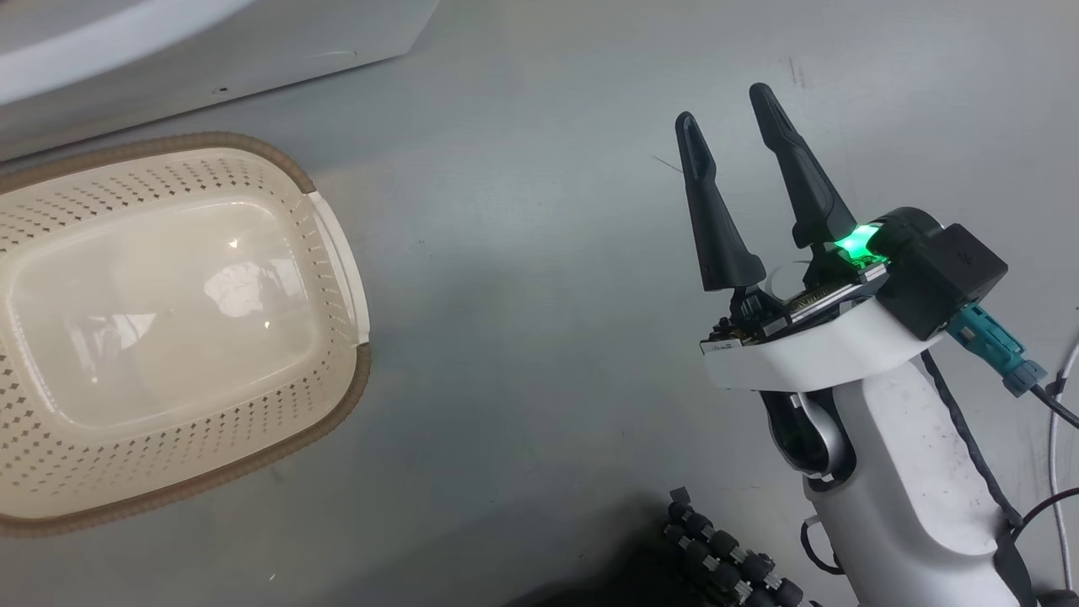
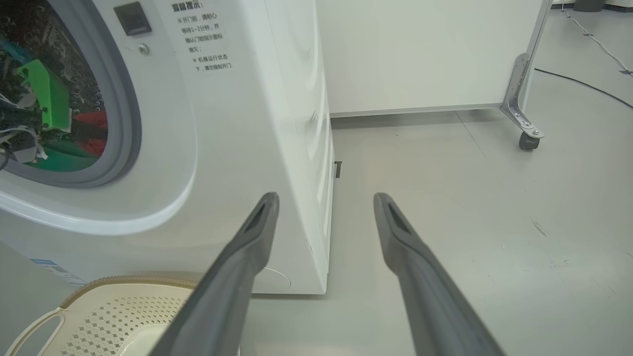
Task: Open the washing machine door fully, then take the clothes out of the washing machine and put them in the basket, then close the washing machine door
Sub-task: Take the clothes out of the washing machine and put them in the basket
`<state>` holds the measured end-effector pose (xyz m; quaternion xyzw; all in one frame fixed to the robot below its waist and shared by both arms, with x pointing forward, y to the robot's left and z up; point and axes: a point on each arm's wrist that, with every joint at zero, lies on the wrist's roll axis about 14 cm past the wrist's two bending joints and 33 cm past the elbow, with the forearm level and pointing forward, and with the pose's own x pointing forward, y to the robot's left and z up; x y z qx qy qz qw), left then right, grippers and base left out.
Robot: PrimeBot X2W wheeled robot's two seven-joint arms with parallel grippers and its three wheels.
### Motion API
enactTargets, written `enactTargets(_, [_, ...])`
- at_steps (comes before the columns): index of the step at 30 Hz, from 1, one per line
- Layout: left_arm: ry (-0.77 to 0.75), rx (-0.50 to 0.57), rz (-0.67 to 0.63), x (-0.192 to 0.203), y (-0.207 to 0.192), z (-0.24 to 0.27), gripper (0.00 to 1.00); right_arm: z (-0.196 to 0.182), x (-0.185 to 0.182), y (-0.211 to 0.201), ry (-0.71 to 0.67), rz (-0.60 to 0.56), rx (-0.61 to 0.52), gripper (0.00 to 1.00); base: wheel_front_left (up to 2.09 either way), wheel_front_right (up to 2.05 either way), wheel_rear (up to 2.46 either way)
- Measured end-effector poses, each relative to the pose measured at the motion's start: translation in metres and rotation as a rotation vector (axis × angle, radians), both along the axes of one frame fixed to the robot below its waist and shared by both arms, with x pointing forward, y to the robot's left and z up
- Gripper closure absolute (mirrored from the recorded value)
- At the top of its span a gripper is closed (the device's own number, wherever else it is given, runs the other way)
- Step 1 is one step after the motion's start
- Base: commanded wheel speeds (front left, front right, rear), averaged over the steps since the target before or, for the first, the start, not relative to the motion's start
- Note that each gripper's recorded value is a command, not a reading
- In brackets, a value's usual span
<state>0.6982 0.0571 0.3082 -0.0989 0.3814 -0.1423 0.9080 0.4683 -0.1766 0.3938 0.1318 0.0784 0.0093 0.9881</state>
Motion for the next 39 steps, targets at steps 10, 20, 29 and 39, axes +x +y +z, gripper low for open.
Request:
enactTargets(10, [-0.064,-0.004,-0.01,0.003,-0.001,0.012,1.0,0.0,0.004,0.001,-0.006,0.001,-0.008,0.0,0.0,0.0,0.0])
enactTargets(20, [-0.237,-0.031,0.013,0.009,0.006,0.047,1.0,0.0,0.009,0.01,-0.018,0.035,-0.026,0.0,0.0,0.0,0.0])
enactTargets(29, [-0.403,-0.061,0.038,-0.005,0.007,0.077,1.0,0.009,0.011,0.018,-0.044,0.065,-0.039,0.0,0.0,0.0,0.0])
enactTargets(39, [-0.521,-0.085,0.068,-0.038,0.009,0.098,1.0,0.02,0.004,0.027,-0.063,0.097,-0.056,0.0,0.0,0.0,0.0])
